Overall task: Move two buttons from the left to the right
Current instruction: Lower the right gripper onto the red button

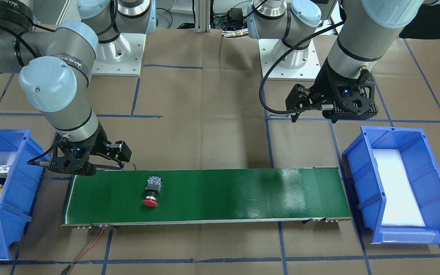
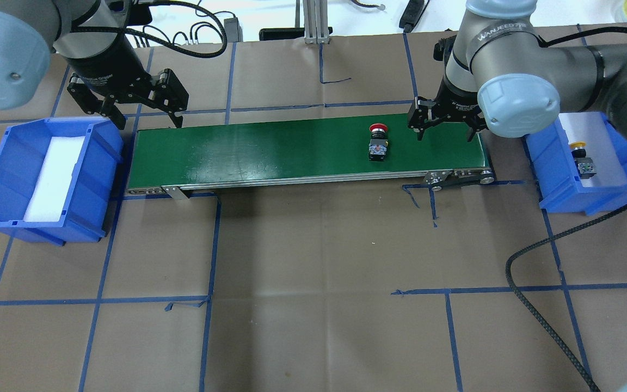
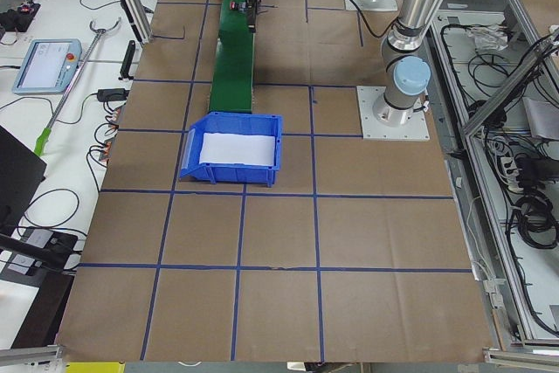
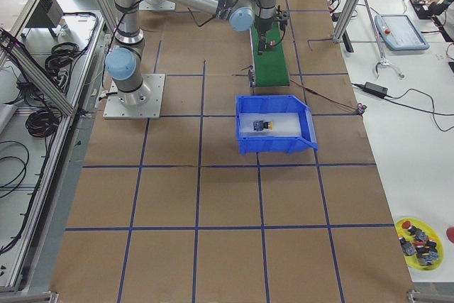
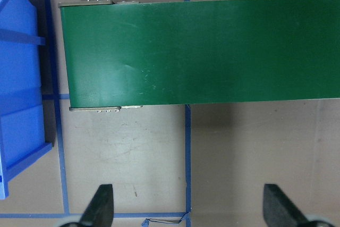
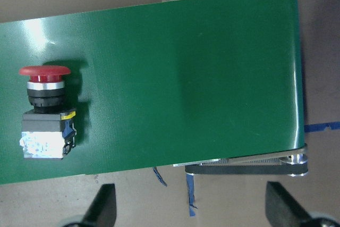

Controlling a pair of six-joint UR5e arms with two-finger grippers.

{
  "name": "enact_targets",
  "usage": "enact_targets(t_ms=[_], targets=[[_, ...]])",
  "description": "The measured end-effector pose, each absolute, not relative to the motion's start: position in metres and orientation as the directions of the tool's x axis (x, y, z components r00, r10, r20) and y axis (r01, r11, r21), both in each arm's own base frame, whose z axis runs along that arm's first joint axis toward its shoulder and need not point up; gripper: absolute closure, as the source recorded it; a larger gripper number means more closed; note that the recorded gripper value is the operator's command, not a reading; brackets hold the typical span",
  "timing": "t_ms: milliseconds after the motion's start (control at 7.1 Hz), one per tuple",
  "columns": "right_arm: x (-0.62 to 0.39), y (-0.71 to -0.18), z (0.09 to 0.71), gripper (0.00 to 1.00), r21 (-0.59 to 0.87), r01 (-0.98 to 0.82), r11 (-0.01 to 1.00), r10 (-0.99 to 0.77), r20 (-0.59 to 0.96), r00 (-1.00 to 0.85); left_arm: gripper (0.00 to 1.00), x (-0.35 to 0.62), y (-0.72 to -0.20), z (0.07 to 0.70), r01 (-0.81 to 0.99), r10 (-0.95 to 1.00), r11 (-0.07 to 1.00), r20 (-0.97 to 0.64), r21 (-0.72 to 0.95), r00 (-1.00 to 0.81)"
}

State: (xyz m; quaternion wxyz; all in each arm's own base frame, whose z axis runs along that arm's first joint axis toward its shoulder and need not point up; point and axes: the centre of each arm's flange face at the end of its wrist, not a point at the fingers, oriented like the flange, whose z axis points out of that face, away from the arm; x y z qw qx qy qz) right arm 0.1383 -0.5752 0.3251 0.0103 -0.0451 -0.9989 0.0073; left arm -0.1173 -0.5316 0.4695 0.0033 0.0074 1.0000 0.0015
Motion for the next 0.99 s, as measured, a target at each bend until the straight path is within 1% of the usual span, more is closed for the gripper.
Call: enact_targets(t_ms=[704,986], targets=[[0.14,-0.588,0.302,0.0,-0.008,0.097,0.995,0.097,0.019,-0.995,0.0,-0.117,-0.532,0.47,0.016,0.016,1.0,-0.008,0.003,-1.0],[0.148,-0.591,0.298,0.01,-0.012,0.088,0.996,0.088,-0.006,-0.996,0.0,-0.117,-0.532,0.47,0.016,0.016,1.0,-0.007,0.003,-1.0]])
